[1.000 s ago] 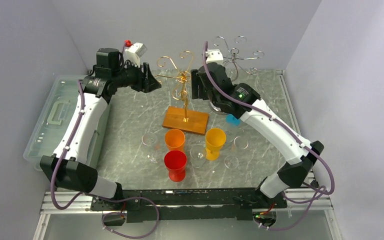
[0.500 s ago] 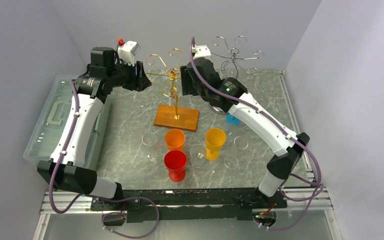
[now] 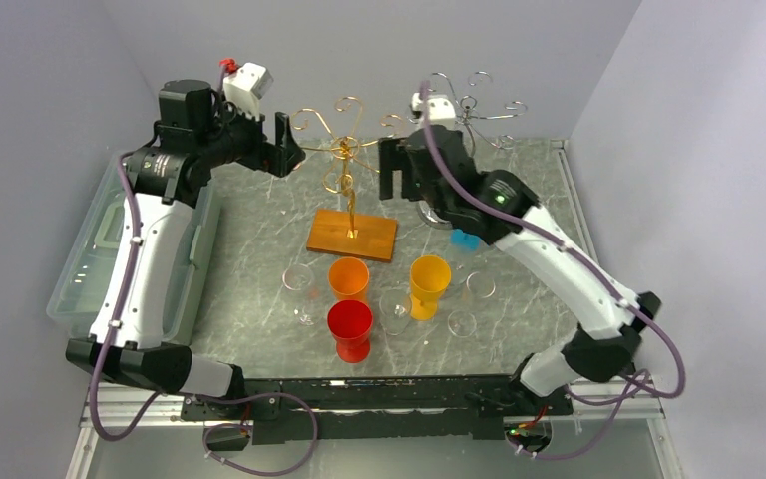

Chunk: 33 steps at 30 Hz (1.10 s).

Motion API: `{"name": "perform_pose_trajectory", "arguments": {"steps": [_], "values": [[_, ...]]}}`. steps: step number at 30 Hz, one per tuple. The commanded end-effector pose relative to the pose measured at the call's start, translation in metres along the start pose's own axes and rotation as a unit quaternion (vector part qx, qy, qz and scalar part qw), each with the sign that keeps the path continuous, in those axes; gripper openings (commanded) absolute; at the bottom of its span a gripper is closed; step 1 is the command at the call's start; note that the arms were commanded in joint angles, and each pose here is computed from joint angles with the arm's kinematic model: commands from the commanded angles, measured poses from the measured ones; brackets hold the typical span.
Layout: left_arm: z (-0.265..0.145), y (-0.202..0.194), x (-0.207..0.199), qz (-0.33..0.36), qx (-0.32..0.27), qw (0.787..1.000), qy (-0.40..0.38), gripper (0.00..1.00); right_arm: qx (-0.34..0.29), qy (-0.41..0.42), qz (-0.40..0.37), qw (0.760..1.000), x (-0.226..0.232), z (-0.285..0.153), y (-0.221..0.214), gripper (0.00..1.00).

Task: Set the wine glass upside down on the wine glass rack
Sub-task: Move the wine rack to the center of the board, then pick up the wine glass at the center of the board.

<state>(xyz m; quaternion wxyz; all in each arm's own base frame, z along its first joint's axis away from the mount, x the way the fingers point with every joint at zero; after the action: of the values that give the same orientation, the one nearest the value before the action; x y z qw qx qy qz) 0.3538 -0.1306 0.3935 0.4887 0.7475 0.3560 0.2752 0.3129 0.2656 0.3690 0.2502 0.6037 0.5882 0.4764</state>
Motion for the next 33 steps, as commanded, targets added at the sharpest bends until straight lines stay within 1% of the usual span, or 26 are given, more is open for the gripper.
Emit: {"name": "perform_pose_trajectory", "arguments": {"steps": [1,3,6,9,12,14,19,23,25,33], "values": [[-0.038,0.013,-0.012,0.021,-0.008,1.0,0.003,0.99,0.003,-0.014,0.019,1.0,-0.028,-0.043,-0.004,0.88],[-0.048,0.011,-0.014,0.019,0.0,1.0,0.007,0.99,0.02,-0.008,0.011,1.0,-0.026,-0.053,-0.025,0.84],[-0.061,0.006,-0.02,0.015,0.008,1.0,0.008,0.99,0.059,0.007,-0.018,0.998,-0.01,-0.066,-0.067,0.78],[-0.07,0.001,-0.022,0.018,0.011,1.0,0.01,0.99,0.096,0.008,-0.048,0.994,0.001,-0.075,-0.108,0.7],[-0.074,-0.003,-0.023,0.021,0.015,1.0,0.015,0.99,0.127,0.014,-0.052,0.991,0.006,-0.08,-0.141,0.62],[-0.074,-0.006,-0.024,0.021,0.019,1.0,0.013,1.0,0.146,-0.001,-0.042,0.988,-0.002,-0.081,-0.164,0.59],[-0.074,-0.013,-0.026,0.025,0.027,0.999,0.007,0.99,0.175,-0.034,0.01,0.984,-0.023,-0.08,-0.211,0.59],[-0.074,-0.016,-0.028,0.033,0.026,0.999,0.001,0.99,0.177,-0.056,0.054,0.981,-0.036,-0.077,-0.233,0.59],[-0.075,-0.017,-0.028,0.036,0.026,0.999,0.001,0.99,0.171,-0.062,0.074,0.98,-0.039,-0.074,-0.237,0.58],[-0.078,-0.018,-0.033,0.037,0.02,0.999,-0.007,0.99,0.157,-0.089,0.104,0.978,-0.042,-0.058,-0.256,0.51]]}}
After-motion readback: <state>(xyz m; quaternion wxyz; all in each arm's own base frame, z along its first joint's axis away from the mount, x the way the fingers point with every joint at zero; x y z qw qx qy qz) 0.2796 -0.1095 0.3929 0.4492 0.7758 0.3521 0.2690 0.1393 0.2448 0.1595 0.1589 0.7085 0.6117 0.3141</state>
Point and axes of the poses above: each gripper's point midway between its finger pads, its own z axis out along the fingers, its own x axis along the line the jaws close on, y = z × x, the point moved 1 cm from there along -z, back along the fingers, and after that the axes turned 11 degrees about z, right-handed, at the moved point
